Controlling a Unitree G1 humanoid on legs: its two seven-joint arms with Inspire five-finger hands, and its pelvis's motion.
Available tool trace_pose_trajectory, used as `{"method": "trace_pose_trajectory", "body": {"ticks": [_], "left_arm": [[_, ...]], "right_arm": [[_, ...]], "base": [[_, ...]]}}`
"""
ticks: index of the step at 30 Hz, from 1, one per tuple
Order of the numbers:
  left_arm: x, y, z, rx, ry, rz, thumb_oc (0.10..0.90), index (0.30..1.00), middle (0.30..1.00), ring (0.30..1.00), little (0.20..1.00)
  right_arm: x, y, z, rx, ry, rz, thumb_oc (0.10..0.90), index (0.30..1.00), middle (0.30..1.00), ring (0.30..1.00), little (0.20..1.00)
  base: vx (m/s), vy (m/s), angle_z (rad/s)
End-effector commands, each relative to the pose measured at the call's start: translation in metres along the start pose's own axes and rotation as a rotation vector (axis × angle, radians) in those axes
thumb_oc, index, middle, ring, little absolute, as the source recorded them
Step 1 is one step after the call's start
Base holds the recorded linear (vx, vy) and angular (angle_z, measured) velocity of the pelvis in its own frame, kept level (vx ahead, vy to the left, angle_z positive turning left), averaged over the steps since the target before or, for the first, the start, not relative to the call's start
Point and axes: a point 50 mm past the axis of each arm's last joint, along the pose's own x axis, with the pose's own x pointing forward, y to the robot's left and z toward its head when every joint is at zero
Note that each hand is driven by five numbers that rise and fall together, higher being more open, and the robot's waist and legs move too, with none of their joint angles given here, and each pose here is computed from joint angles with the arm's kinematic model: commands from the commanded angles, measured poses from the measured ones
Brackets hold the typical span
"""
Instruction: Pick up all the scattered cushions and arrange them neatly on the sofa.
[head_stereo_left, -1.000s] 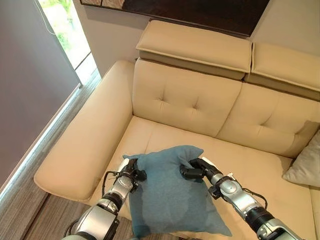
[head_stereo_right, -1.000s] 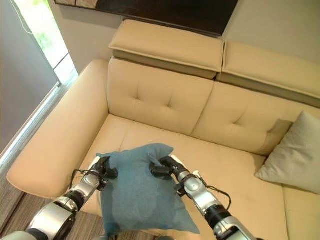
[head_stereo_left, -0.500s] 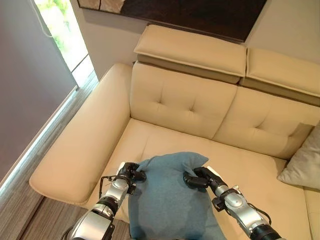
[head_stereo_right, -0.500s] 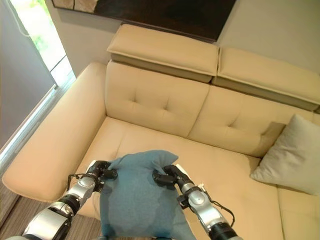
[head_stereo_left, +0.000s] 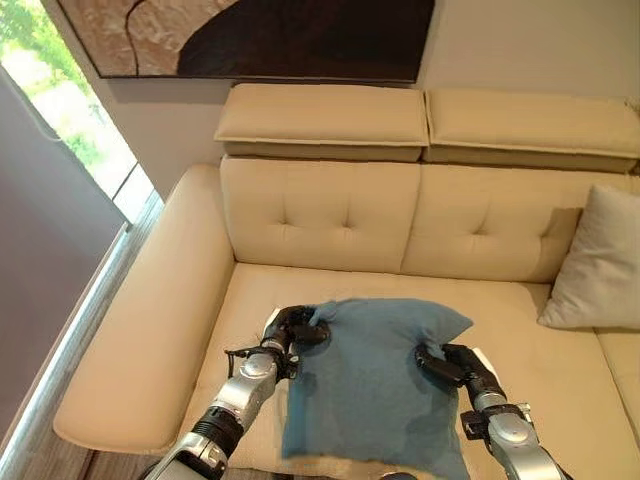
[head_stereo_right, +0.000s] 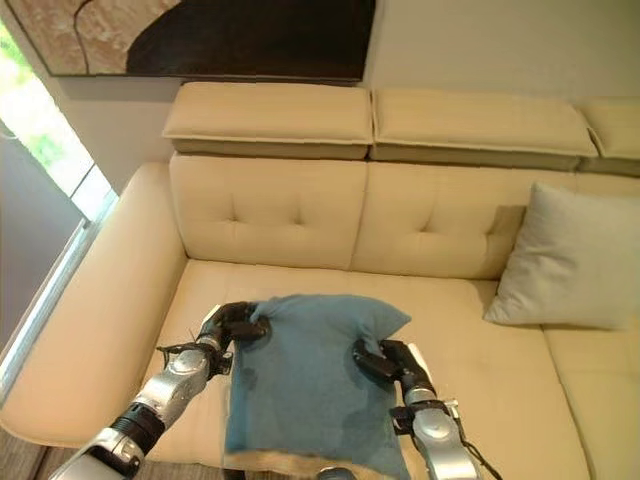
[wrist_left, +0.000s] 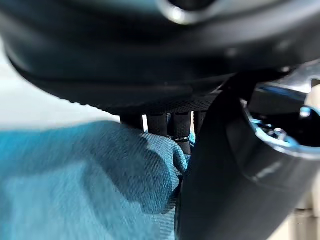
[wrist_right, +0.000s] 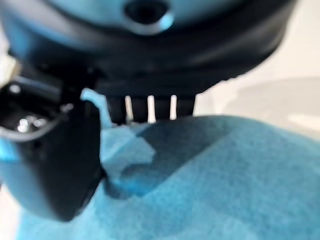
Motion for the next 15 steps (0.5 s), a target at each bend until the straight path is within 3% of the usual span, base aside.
{"method": "trace_pose_trajectory", "body": {"ticks": [1, 6, 15], "left_arm": [[0.002, -0.016, 0.103, -0.198, -0.404, -0.109, 0.400, 0.300, 0.300, 0.300, 0.300], [-0.012, -0.015, 0.131, -0.156, -0.512, -0.166, 0.400, 0.300, 0.300, 0.300, 0.300], [-0.008, -0.017, 0.108, -0.211, -0.446, -0.161, 0.400, 0.300, 0.300, 0.300, 0.300]], "right_arm": [[0.002, -0.039, 0.032, 0.101, -0.162, -0.207, 0.400, 0.300, 0.300, 0.300, 0.300], [-0.005, -0.049, 0.026, 0.089, -0.154, -0.246, 0.400, 0.300, 0.300, 0.300, 0.300], [0.007, -0.028, 0.027, 0.056, -0.128, -0.201, 0.400, 0.300, 0.300, 0.300, 0.300]], "base": [[0.03, -0.066, -0.07], [0.01, -0.140, -0.14], [0.04, 0.063, -0.37]]}}
